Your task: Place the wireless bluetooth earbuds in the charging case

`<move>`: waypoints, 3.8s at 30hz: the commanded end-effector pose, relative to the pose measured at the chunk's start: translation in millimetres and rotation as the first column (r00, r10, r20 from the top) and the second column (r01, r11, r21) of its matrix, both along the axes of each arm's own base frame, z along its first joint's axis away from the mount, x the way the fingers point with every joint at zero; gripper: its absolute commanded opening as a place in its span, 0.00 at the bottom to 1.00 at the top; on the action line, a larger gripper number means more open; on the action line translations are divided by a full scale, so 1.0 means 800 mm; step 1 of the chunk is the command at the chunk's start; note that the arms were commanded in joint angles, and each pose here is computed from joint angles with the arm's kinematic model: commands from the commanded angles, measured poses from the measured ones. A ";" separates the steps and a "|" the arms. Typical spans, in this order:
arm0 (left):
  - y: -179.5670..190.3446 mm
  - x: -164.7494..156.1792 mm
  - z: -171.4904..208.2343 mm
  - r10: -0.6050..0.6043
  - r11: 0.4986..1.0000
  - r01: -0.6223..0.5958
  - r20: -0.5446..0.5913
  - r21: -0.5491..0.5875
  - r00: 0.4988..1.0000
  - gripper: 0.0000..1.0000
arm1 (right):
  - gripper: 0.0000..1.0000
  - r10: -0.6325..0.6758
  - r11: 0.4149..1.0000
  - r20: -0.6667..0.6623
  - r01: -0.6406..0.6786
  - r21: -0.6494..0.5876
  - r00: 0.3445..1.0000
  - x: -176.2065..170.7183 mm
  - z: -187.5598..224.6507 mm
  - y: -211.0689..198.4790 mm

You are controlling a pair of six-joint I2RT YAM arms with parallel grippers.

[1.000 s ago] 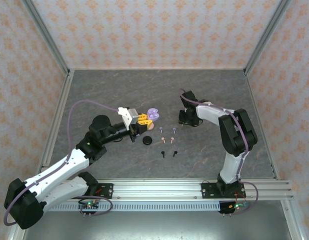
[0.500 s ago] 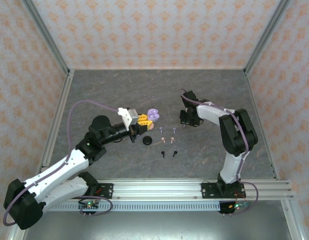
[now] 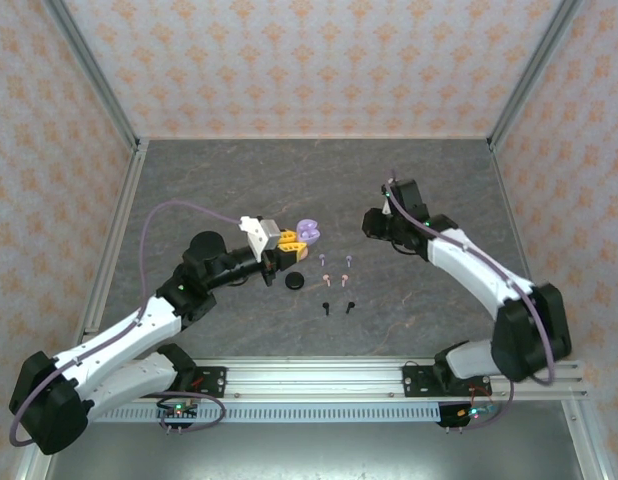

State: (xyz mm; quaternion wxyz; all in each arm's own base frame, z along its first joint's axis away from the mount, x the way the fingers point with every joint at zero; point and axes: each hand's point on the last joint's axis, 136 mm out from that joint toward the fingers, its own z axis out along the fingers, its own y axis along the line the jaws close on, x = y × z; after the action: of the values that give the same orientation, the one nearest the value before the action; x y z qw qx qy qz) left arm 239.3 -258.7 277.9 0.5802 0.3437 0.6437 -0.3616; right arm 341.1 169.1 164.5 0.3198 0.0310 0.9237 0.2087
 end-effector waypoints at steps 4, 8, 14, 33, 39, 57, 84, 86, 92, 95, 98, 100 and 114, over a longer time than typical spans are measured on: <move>-0.008 0.009 0.014 0.009 0.999 -0.007 0.035 -0.043 0.999 0.00 | 0.21 0.039 0.988 0.215 -0.070 0.140 0.976 -0.040 0.088 0.028; -0.010 0.016 0.013 0.021 0.999 -0.020 0.032 -0.047 0.999 0.00 | 0.20 0.071 0.972 0.314 -0.136 0.191 0.947 -0.064 0.129 0.046; -0.012 0.021 0.013 0.030 0.998 -0.029 0.026 -0.051 0.999 0.00 | 0.20 0.123 0.945 0.437 -0.240 0.223 0.891 -0.093 0.180 0.079; -0.010 0.021 0.016 0.038 0.998 -0.036 0.026 -0.051 0.999 0.00 | 0.20 0.195 0.896 0.517 -0.365 0.252 0.834 -0.107 0.205 0.137; -0.010 0.021 0.015 0.038 0.998 -0.036 0.025 -0.050 0.999 0.00 | 0.20 0.203 0.896 0.515 -0.370 0.246 0.833 -0.104 0.203 0.141; -0.010 0.017 0.018 0.030 0.998 -0.028 0.028 -0.052 0.999 0.00 | 0.20 0.214 0.894 0.502 -0.375 0.245 0.838 -0.102 0.190 0.150; -0.009 0.018 0.018 0.033 0.998 -0.032 0.027 -0.056 0.999 0.00 | 0.22 0.281 0.881 0.444 -0.412 0.232 0.851 -0.111 0.171 0.160; -0.010 0.018 0.018 0.032 0.998 -0.030 0.025 -0.056 0.999 0.00 | 0.23 0.284 0.881 0.441 -0.413 0.230 0.851 -0.111 0.171 0.161; -0.010 0.017 0.018 0.031 0.998 -0.030 0.025 -0.056 0.999 0.00 | 0.25 0.269 0.891 0.432 -0.393 0.227 0.861 -0.109 0.176 0.157; -0.010 0.017 0.017 0.030 0.998 -0.029 0.023 -0.054 0.999 0.00 | 0.26 0.274 0.895 0.427 -0.391 0.216 0.862 -0.109 0.180 0.156; -0.010 0.017 0.018 0.032 0.998 -0.030 0.024 -0.054 0.999 0.00 | 0.28 0.270 0.898 0.427 -0.386 0.213 0.863 -0.108 0.185 0.155; -0.009 0.017 0.018 0.032 0.998 -0.030 0.025 -0.054 0.999 0.00 | 0.31 0.274 0.899 0.429 -0.388 0.204 0.861 -0.109 0.190 0.154; -0.012 0.000 0.036 -0.028 0.996 0.033 0.055 -0.086 0.998 0.00 | 0.85 0.316 0.861 0.429 -0.446 0.246 0.846 -0.116 0.227 0.107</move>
State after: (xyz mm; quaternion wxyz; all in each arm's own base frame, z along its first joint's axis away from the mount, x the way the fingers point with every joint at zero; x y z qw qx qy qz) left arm 249.9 -264.6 272.2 0.5780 0.3276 0.6515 -0.3662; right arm 259.7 257.4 334.5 0.4552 -0.1276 0.7927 0.3849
